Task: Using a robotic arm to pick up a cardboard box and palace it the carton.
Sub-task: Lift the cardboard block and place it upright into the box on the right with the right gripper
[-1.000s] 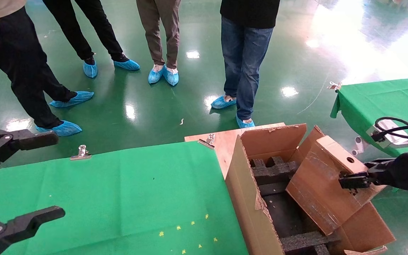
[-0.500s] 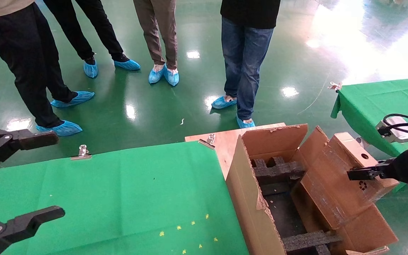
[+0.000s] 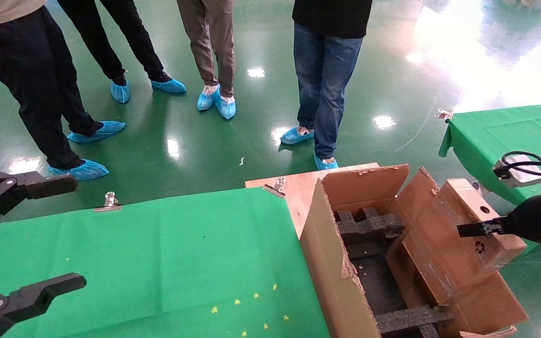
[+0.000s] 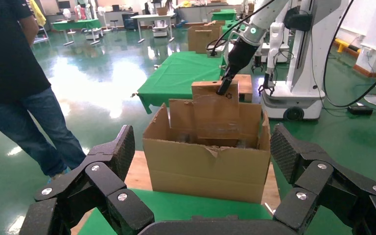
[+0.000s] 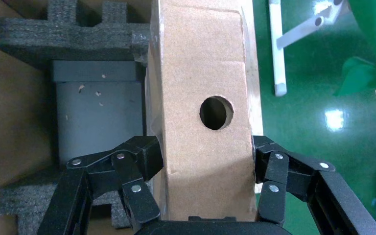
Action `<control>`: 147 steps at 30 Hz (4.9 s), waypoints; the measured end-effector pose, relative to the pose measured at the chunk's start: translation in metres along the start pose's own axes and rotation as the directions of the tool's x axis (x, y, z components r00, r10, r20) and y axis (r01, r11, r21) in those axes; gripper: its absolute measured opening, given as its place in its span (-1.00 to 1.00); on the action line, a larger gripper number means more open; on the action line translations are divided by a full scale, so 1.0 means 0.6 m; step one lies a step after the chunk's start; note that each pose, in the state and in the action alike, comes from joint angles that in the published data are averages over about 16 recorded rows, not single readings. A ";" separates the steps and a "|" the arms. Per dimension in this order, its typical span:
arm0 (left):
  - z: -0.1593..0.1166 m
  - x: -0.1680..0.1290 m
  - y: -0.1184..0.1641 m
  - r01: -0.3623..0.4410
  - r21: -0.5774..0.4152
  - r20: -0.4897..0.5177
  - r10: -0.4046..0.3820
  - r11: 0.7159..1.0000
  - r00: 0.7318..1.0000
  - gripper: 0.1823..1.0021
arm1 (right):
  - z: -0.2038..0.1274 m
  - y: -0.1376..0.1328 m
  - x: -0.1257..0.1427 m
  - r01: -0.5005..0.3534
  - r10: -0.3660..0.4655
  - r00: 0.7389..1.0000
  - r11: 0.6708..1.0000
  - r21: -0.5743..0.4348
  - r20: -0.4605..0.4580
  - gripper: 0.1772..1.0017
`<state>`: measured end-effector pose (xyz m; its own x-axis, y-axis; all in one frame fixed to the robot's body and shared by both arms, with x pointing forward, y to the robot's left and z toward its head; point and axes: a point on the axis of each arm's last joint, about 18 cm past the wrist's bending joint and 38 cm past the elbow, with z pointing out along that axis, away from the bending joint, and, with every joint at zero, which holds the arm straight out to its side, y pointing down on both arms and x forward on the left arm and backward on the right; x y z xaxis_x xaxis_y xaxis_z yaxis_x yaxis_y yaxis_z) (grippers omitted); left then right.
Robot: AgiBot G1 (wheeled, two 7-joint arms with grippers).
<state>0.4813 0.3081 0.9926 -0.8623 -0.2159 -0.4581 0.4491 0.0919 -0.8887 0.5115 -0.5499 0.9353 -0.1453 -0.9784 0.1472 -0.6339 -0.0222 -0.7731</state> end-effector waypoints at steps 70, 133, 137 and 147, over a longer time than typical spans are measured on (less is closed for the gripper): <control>0.000 0.000 0.000 0.000 0.000 0.000 0.000 1.000 1.000 1.00 | 0.166 0.032 -0.125 -0.043 0.038 0.991 0.998 -0.036 -0.131 -0.70; 0.000 0.000 0.000 0.000 0.000 0.000 0.000 1.000 1.000 1.00 | 0.274 0.102 -0.167 -0.003 -0.013 0.991 0.992 -0.125 -0.131 -0.43; 0.000 0.000 0.000 0.000 0.000 0.000 0.000 1.000 1.000 1.00 | 0.269 0.094 -0.163 -0.004 -0.011 0.991 0.994 -0.112 -0.134 -0.25; 0.000 0.000 0.000 0.000 0.000 0.000 0.000 1.000 1.000 1.00 | 0.245 0.052 -0.156 -0.007 0.002 0.991 0.999 -0.039 -0.133 0.25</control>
<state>0.4813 0.3082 0.9926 -0.8624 -0.2164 -0.4577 0.4488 0.0918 -0.8889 0.6170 -0.4890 0.8069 -0.2465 -0.9423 0.2263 -0.6619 -0.0069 -0.7495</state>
